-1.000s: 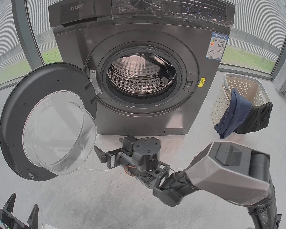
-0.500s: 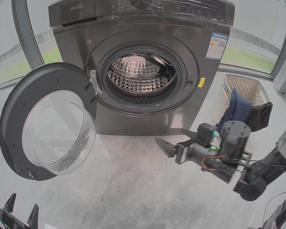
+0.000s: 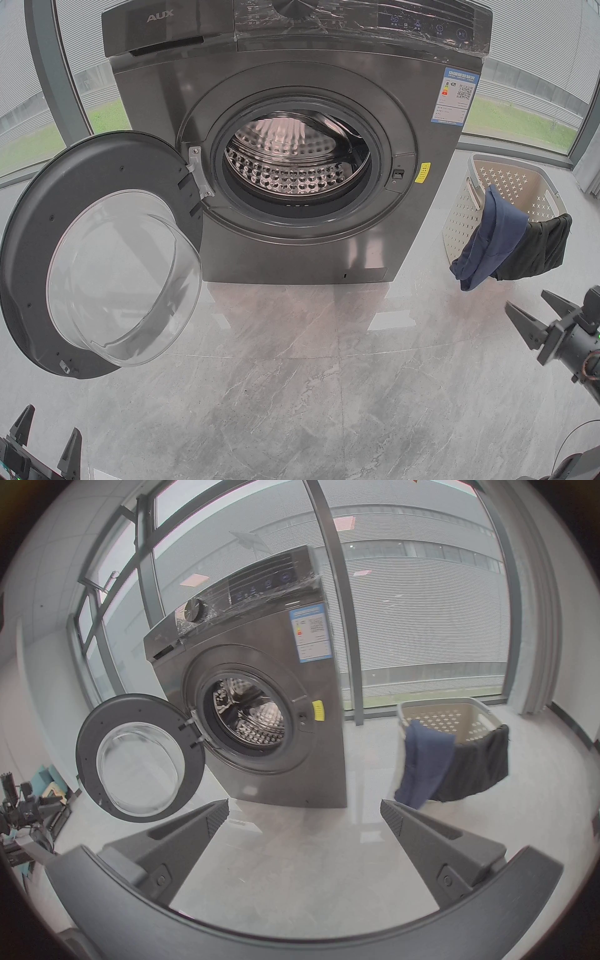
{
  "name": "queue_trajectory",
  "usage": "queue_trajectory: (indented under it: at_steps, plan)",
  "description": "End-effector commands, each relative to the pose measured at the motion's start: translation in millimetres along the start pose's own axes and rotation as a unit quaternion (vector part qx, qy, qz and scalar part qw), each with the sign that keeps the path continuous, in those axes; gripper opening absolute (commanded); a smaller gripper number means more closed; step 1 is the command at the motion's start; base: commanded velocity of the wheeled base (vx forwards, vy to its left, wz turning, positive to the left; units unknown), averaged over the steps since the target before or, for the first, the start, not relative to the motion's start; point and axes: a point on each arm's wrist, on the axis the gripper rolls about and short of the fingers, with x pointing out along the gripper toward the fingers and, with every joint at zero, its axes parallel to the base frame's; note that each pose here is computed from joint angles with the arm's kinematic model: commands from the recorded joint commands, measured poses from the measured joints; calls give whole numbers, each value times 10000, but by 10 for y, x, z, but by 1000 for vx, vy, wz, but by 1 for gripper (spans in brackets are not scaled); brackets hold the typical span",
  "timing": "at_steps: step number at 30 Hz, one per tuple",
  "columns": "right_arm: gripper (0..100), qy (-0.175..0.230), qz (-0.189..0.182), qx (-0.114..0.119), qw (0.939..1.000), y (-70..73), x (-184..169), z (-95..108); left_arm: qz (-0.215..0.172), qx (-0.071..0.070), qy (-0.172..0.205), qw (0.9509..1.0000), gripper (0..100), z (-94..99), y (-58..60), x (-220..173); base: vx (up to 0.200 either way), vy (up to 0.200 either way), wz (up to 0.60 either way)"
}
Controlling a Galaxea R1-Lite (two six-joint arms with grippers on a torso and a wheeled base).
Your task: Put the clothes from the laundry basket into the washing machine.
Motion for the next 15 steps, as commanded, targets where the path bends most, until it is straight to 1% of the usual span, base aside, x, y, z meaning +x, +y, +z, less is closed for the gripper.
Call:
queue_trajectory:
  at_steps: [1,4,8,9,10,13,15]
  plan:
    - [100,-376,-1137,-162,9927,-236,-1055,-461,-5,1,17,10000,100,-32,1,1,0,0,0]
    - [100,-422,-1170,-123,9922,-233,-1136,-518,-5,1,17,10000,100,-32,1,1,0,0,0]
    - [100,-279,-1291,-171,9911,-229,-1328,-748,2,1,9,10000,100,-32,0,0,0,0,0]
    - [100,-274,-1322,-169,9907,-228,-1347,-775,2,1,9,10000,100,-32,0,0,0,0,0]
    - [100,-293,-1396,-182,9896,-224,-1410,-862,2,1,9,10000,100,-32,0,0,0,0,0]
    - [100,-528,-1516,-222,9868,-188,-1483,-899,2,9,9,10000,100,-32,0,0,0,0,0]
    - [100,-550,-1423,-237,9880,-181,-1483,-900,2,9,9,10000,100,-32,0,0,0,0,0]
